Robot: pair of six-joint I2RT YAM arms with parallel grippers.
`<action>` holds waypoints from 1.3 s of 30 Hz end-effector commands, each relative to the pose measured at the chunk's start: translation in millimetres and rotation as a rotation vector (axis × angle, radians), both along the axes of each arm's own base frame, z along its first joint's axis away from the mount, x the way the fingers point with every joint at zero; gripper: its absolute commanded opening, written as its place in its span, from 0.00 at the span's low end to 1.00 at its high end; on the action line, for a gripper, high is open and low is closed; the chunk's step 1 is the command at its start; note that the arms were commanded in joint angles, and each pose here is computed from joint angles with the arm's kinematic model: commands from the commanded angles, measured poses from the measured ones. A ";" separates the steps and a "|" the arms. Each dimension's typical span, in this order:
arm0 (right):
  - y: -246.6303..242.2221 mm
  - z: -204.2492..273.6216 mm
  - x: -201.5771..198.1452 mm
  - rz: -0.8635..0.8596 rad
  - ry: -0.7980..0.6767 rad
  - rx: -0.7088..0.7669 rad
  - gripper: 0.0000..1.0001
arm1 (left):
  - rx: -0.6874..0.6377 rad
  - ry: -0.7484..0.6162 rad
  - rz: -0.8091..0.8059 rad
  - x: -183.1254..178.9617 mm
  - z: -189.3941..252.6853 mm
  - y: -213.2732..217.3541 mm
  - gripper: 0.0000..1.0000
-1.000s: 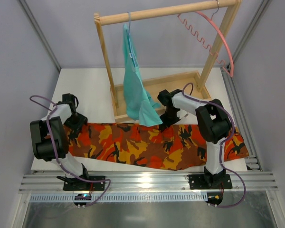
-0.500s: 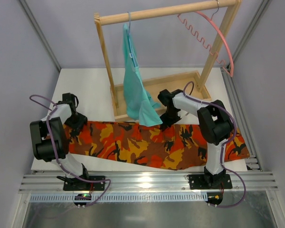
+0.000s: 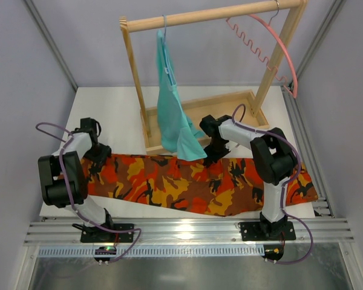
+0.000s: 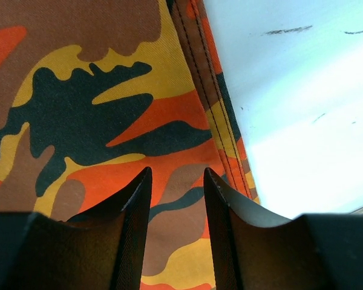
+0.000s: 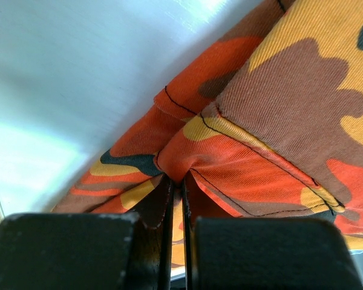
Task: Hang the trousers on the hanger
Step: Fold the trousers
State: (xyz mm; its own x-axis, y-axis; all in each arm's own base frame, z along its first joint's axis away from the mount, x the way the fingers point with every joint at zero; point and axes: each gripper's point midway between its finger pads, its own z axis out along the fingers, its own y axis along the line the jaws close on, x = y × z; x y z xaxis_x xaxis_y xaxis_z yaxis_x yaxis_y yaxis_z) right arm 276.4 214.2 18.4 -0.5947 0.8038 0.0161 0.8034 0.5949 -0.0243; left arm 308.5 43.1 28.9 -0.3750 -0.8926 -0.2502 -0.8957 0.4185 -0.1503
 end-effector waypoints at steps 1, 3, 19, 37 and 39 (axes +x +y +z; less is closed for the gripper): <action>-3.2 3.1 -6.2 0.020 -0.014 -0.023 0.04 | 0.007 -0.028 0.042 13.2 2.4 1.9 0.40; -1.5 3.4 -6.4 0.025 -0.017 -0.022 0.04 | 0.006 -0.041 0.044 17.3 3.8 1.2 0.39; -1.0 1.2 -6.5 0.034 -0.014 -0.023 0.04 | -0.006 0.017 0.042 23.9 -14.8 -2.1 0.40; 1.1 24.8 5.1 0.083 -0.109 -0.001 0.17 | 0.057 0.050 0.013 20.6 -4.9 8.3 0.01; 1.2 30.5 6.3 0.081 -0.130 0.007 0.18 | 0.069 0.037 0.010 20.9 4.6 9.6 0.01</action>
